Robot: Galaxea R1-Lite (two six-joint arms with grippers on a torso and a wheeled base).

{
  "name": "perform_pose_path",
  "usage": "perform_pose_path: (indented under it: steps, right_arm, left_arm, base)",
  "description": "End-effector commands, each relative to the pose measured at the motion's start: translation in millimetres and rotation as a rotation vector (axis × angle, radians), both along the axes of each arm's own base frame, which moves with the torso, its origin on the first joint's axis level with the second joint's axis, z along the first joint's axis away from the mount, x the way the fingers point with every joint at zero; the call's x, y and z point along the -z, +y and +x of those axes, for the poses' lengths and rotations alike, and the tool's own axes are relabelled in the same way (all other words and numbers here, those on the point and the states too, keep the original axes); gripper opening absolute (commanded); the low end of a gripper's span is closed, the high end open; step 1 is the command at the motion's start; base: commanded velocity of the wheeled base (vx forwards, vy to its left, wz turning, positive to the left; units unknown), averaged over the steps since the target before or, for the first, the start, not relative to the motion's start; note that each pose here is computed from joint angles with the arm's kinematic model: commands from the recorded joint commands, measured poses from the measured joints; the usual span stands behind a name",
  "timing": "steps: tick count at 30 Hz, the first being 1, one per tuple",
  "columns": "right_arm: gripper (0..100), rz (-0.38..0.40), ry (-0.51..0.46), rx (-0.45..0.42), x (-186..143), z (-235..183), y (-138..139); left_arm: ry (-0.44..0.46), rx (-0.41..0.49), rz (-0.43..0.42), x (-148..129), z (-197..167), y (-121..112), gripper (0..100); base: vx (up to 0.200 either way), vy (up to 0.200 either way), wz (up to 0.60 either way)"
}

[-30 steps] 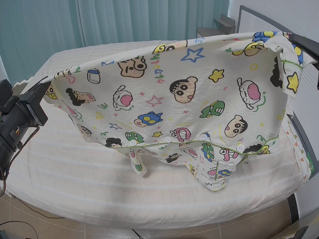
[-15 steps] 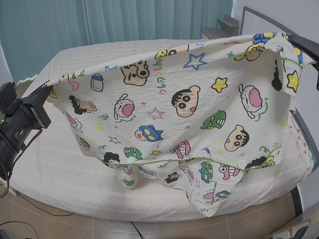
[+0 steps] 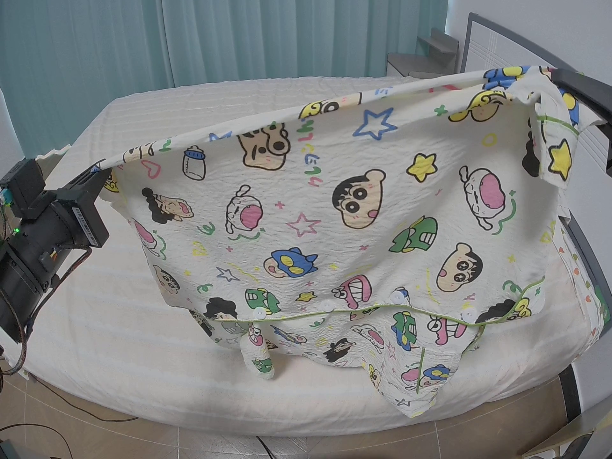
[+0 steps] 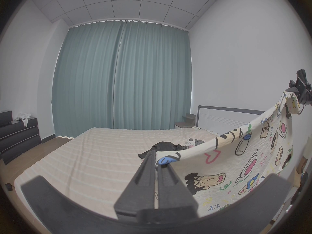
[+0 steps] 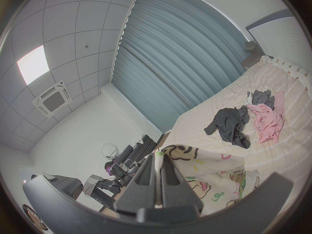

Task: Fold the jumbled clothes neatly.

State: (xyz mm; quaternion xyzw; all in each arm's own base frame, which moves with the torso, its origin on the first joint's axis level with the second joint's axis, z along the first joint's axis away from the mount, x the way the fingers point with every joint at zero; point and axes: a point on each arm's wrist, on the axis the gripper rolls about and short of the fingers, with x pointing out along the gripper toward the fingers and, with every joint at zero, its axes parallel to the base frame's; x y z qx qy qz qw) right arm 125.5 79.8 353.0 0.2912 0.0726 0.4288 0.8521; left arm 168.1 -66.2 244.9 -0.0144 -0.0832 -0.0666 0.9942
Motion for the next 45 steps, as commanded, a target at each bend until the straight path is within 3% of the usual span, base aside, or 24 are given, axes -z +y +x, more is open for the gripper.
perform_pose_path:
  steps: [1,6,24,45]
  right_arm:
    - [0,-0.001,0.002,-0.001,0.7,0.5,0.4]
    - [0,0.002,-0.003,-0.003,-0.8,-0.3,-0.1]
    - [0,-0.001,0.001,-0.003,0.0,0.3,0.3]
    - [0,-0.004,0.006,-0.003,1.9,0.3,0.3]
  left_arm:
    - [0.015,-0.006,0.006,3.4,3.3,-0.1,0]
    - [0.023,-0.008,0.006,5.5,3.6,0.4,0]
    - [0.026,-0.037,0.004,6.8,1.9,1.8,0]
    - [0.031,-0.082,0.006,7.2,7.5,9.1,0]
  base:
    - [0.2,0.0,0.0]
    - [0.2,0.0,0.0]
    - [0.0,0.0,0.0]
    - [0.0,0.2,0.0]
